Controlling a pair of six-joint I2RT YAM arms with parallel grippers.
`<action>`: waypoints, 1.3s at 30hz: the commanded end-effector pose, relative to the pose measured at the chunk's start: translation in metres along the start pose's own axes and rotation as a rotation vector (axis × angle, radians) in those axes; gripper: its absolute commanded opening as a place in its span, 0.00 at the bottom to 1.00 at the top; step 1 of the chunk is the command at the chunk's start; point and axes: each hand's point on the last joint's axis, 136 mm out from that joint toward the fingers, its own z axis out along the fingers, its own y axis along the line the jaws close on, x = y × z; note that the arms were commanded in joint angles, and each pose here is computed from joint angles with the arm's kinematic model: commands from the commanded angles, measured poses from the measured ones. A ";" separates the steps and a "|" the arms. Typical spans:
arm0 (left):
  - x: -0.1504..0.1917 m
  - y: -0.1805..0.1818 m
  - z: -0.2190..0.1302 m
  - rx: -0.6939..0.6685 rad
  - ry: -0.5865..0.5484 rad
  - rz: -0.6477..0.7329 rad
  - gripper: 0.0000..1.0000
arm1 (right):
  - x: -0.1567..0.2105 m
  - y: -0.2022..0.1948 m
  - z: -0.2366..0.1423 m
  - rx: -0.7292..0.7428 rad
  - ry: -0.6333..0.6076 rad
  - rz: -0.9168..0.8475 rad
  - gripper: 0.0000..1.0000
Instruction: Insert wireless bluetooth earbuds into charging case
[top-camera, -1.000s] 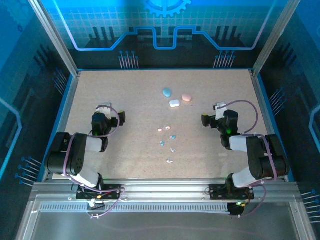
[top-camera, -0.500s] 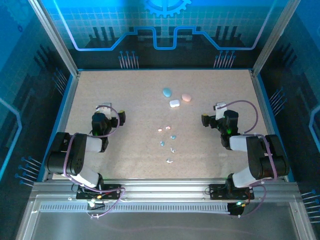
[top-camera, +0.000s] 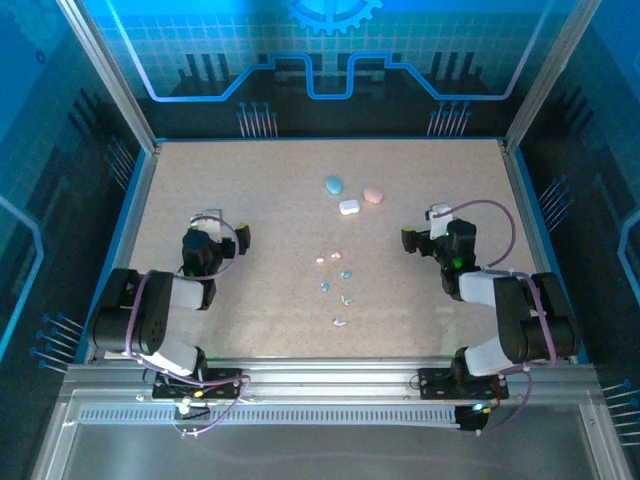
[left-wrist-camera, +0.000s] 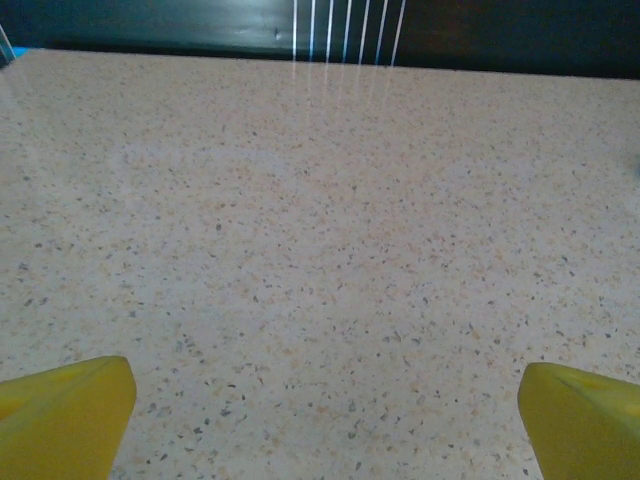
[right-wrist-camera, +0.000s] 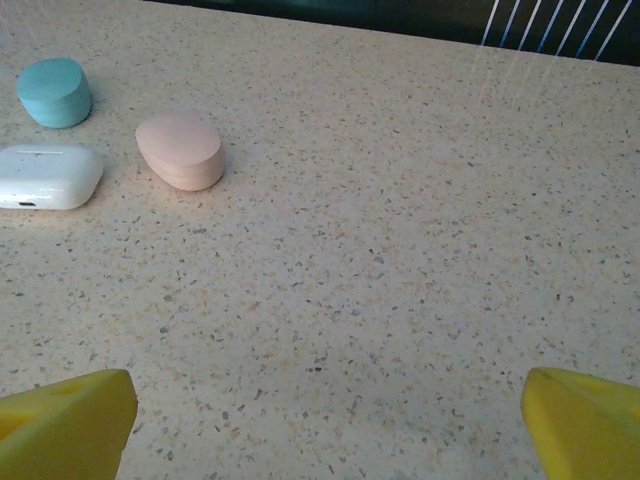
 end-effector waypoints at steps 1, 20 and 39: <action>-0.024 0.003 -0.009 -0.027 -0.058 -0.012 0.99 | -0.026 -0.002 -0.005 0.009 0.020 0.017 1.00; -0.074 -0.020 -0.023 0.048 0.143 -0.462 0.99 | -0.090 0.060 0.020 -0.334 0.401 0.464 0.93; -0.050 -0.108 -0.013 0.299 0.266 -0.455 0.99 | -0.063 0.175 0.116 -0.484 0.681 0.180 0.75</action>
